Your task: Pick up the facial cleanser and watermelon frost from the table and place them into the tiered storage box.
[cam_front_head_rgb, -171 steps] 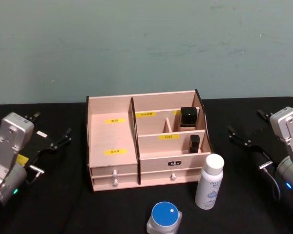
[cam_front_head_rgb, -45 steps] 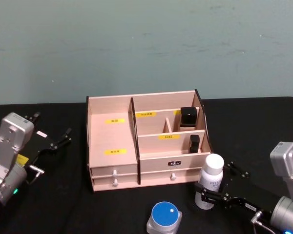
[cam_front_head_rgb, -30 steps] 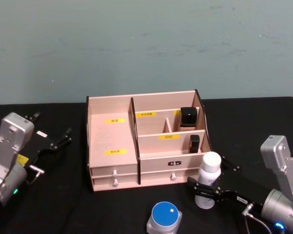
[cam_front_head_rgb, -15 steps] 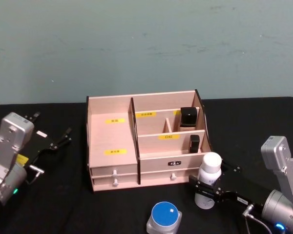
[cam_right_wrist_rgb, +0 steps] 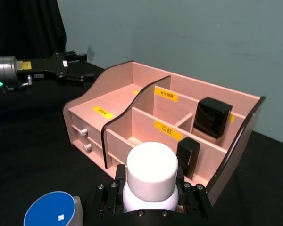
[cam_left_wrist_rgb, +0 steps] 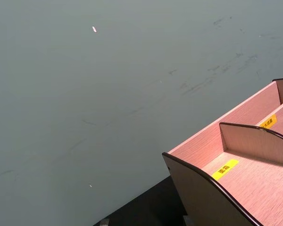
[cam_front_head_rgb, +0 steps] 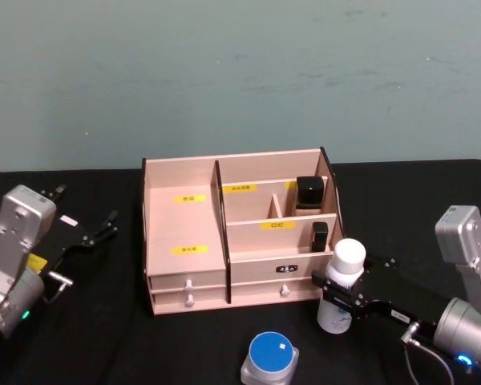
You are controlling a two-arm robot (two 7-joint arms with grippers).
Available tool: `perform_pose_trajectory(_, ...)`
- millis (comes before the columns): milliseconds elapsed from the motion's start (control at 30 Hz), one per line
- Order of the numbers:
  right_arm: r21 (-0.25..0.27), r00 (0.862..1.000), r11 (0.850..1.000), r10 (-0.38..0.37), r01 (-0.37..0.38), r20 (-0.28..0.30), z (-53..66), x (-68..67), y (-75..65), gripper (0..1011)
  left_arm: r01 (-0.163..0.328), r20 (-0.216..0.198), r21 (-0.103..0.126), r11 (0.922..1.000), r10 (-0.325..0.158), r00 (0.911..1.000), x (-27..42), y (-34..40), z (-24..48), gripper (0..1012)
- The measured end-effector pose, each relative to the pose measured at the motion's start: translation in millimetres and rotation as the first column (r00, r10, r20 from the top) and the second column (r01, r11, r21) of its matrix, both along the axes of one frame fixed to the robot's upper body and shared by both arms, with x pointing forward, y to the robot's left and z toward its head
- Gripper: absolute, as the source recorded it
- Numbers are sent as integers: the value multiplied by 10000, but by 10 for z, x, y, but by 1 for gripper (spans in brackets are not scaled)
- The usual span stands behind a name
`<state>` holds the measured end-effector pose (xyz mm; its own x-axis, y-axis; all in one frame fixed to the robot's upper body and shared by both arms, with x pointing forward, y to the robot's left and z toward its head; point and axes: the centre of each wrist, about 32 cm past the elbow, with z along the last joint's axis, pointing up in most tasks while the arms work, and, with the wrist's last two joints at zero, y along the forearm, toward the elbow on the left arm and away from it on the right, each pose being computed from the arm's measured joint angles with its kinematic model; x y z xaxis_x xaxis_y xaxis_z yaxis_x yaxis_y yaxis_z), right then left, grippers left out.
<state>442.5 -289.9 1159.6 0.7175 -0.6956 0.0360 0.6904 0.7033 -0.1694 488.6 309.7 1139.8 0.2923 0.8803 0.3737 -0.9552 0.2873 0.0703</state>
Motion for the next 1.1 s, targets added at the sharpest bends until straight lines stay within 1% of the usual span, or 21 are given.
perform_pose_trajectory(67,-34,10000,10000,11,-11,27,31,2,3,599,0,0,-1,10000,0,10000,0,0,0,1010)
perform_pose_trajectory(200,-77,10000,9999,-71,71,-19,42,-6,2,599,0,0,0,10000,0,10000,0,0,0,1010)
perform_pose_trajectory(333,5,9999,9999,-138,138,4,57,-5,3,596,1,0,0,10000,-1,10000,0,0,0,1010)
perform_pose_trajectory(467,93,9996,9998,-184,182,219,134,35,26,599,0,0,0,10000,0,10000,0,0,0,1010)
perform_pose_trajectory(500,128,9993,9998,-172,168,338,176,59,42,599,0,0,0,10000,0,10000,0,0,0,1010)
perform_pose_trajectory(567,152,9989,9998,-153,146,453,219,88,56,599,0,-1,0,10000,0,10000,0,0,0,1010)
perform_pose_trajectory(600,184,9980,9998,-110,99,617,277,131,82,599,0,0,0,10000,0,10000,0,0,0,1010)
perform_pose_trajectory(733,232,9954,9997,31,-53,957,390,238,151,599,0,0,0,10000,0,10000,0,0,0,1010)
perform_pose_trajectory(767,235,9941,9996,108,-134,1078,428,289,181,599,-1,0,0,10000,1,10000,0,0,0,1010)
perform_pose_trajectory(867,242,9920,9994,222,-254,1240,476,376,231,599,0,0,0,10000,0,10000,0,0,0,1010)
perform_pose_trajectory(900,233,9908,9992,300,-334,1321,497,441,271,599,0,-1,0,10000,0,10000,0,0,0,1010)
perform_pose_trajectory(1000,235,9892,9988,394,-432,1410,519,530,330,599,0,0,0,10000,0,10000,0,0,0,1009)
perform_pose_trajectory(1033,216,9882,9985,464,-501,1462,532,589,371,599,0,0,0,10000,0,10000,0,0,0,1010)
perform_pose_trajectory(1100,186,9871,9981,560,-594,1502,545,649,423,599,0,0,0,10000,0,10000,0,0,0,1010)
